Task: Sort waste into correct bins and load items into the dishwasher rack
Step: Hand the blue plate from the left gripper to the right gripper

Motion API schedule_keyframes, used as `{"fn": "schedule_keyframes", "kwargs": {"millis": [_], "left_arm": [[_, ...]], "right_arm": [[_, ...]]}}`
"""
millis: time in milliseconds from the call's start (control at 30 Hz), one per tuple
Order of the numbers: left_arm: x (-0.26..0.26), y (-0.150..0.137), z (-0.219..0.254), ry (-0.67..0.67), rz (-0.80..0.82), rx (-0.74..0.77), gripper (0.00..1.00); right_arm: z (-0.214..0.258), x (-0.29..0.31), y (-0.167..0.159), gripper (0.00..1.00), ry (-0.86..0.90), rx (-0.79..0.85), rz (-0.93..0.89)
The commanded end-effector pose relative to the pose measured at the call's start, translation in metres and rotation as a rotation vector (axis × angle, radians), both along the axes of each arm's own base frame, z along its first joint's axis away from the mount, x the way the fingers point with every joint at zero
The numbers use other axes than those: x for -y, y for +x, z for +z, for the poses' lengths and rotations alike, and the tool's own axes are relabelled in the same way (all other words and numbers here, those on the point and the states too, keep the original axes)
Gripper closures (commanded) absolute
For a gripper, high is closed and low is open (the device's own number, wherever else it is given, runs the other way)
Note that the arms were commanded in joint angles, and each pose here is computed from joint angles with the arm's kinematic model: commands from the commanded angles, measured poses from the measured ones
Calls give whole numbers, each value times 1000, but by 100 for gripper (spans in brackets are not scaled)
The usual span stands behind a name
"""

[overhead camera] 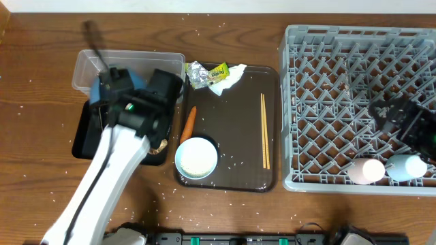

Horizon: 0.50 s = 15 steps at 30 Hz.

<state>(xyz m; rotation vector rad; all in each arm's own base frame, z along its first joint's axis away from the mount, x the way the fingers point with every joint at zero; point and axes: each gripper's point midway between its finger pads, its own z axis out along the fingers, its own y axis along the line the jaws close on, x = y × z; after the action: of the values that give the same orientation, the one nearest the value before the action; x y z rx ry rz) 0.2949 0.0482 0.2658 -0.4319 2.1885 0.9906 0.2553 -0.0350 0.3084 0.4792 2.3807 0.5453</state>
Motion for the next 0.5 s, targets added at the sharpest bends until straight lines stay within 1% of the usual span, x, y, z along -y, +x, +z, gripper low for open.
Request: {"fn": "schedule_keyframes", "kwargs": {"millis": [0,67,200,267,333,367,467], "left_arm": [[70,10,15,-388,-294,57,94],[116,14,28,-568,-481,105,94],[180,10,45,-773,-721,127,94],[203,6,50,-827,-803,123,94],[218,2,53,-848,-851,121,94],[225,0,55,-854,-874,123,94],[241,-6,61,-865,-928,129,94]], "right_arm": [[7,-32,4,1,32,52,157],[10,-50,4,1,48,69,230],[22,-92,5,2,91,133,402],[27,-111,6,4,80,165,482],[31,-128,6,9,73,197,551],[33,-135,6,9,69,209,578],[29,-147,10,11,22,196,586]]}}
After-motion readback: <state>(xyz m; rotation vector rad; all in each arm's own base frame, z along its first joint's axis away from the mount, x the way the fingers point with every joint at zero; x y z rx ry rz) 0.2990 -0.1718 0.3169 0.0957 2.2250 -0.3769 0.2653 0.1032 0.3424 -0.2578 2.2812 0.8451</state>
